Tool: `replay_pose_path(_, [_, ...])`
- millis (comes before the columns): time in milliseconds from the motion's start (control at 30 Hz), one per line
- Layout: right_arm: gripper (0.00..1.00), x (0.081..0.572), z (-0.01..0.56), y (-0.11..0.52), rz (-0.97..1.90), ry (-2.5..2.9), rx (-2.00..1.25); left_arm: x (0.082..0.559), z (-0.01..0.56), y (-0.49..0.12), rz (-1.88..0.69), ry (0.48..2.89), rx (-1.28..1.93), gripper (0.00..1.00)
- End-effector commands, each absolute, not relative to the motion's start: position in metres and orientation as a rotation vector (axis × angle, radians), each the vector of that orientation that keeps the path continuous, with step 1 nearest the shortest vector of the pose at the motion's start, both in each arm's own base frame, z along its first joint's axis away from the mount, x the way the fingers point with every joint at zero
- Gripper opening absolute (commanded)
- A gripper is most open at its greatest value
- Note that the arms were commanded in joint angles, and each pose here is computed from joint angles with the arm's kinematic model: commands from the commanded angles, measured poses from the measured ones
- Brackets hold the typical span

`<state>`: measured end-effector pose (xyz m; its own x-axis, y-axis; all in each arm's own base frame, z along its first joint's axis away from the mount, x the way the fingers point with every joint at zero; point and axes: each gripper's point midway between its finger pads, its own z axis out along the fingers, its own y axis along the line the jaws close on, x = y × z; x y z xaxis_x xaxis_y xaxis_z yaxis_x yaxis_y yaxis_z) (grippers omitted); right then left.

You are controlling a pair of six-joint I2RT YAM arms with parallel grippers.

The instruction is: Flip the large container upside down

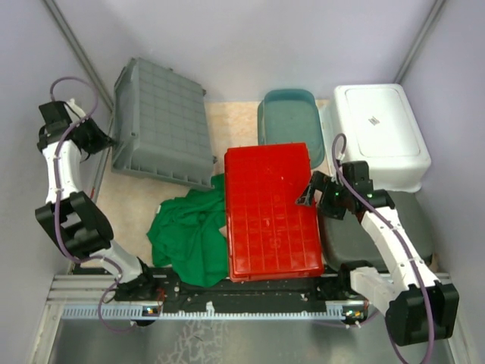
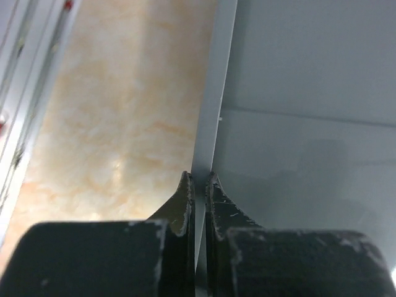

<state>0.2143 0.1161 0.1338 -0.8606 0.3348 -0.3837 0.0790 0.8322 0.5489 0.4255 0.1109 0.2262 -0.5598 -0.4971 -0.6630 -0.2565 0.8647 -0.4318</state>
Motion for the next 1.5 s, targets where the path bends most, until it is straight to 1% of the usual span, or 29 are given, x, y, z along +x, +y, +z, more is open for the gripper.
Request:
replay_pose_path(0, [0.98, 0.234, 0.157, 0.122, 0.751, 2.464, 0.238, 0.399, 0.199, 0.145, -0.095, 2.284, -0.677, 0.04])
replay_pose_path(67, [0.98, 0.237, 0.155, 0.123, 0.755, 2.469, 0.236, 0.395, 0.199, 0.159, 0.003, 2.268, -0.72, 0.14])
replay_pose_path(100, [0.98, 0.238, 0.155, 0.123, 0.757, 2.472, 0.237, 0.394, 0.2, 0.164, 0.04, 2.259, -0.737, 0.23])
replay_pose_path(133, [0.98, 0.239, 0.154, 0.123, 0.757, 2.473, 0.237, 0.394, 0.203, 0.168, 0.065, 2.25, -0.748, 0.35])
replay_pose_path(167, [0.98, 0.24, 0.154, 0.124, 0.756, 2.471, 0.236, 0.395, 0.208, 0.171, 0.079, 2.237, -0.754, 0.45])
replay_pose_path(233, [0.98, 0.241, 0.154, 0.123, 0.75, 2.471, 0.238, 0.397, 0.215, 0.174, 0.094, 2.218, -0.766, 0.61])
replay_pose_path(267, [0.98, 0.242, 0.153, 0.123, 0.748, 2.471, 0.239, 0.399, 0.222, 0.175, 0.094, 2.204, -0.768, 0.68])
replay_pose_path(367, [0.98, 0.243, 0.159, 0.121, 0.734, 2.452, 0.241, 0.404, 0.244, 0.167, 0.04, 2.167, -0.75, 0.74])
replay_pose_path(500, [0.98, 0.247, 0.181, 0.114, 0.689, 2.385, 0.24, 0.414, 0.288, 0.126, -0.02, 2.118, -0.632, 0.8])
replay_pose_path(600, [0.98, 0.249, 0.198, 0.107, 0.642, 2.341, 0.238, 0.417, 0.312, 0.061, -0.019, 2.121, -0.46, 0.84])
replay_pose_path(733, [0.98, 0.251, 0.219, 0.101, 0.602, 2.282, 0.226, 0.405, 0.325, -0.02, -0.14, 2.14, -0.31, 0.85])
replay_pose_path(900, [0.98, 0.248, 0.218, 0.095, 0.564, 2.284, 0.217, 0.367, 0.313, -0.12, -0.354, 2.211, -0.126, 0.86])
replay_pose_path(1100, [0.98, 0.238, 0.207, 0.1, 0.594, 2.319, 0.202, 0.316, 0.296, -0.219, -0.605, 2.291, 0.029, 0.88])
replay_pose_path(1167, [0.98, 0.235, 0.203, 0.103, 0.623, 2.333, 0.202, 0.302, 0.288, -0.247, -0.645, 2.317, 0.084, 0.89])
replay_pose_path(1300, [0.98, 0.229, 0.195, 0.112, 0.69, 2.356, 0.196, 0.282, 0.264, -0.28, -0.666, 2.394, 0.165, 0.9])
replay_pose_path(1467, [0.98, 0.223, 0.184, 0.114, 0.702, 2.408, 0.193, 0.276, 0.241, -0.286, -0.663, 2.458, 0.142, 0.9])
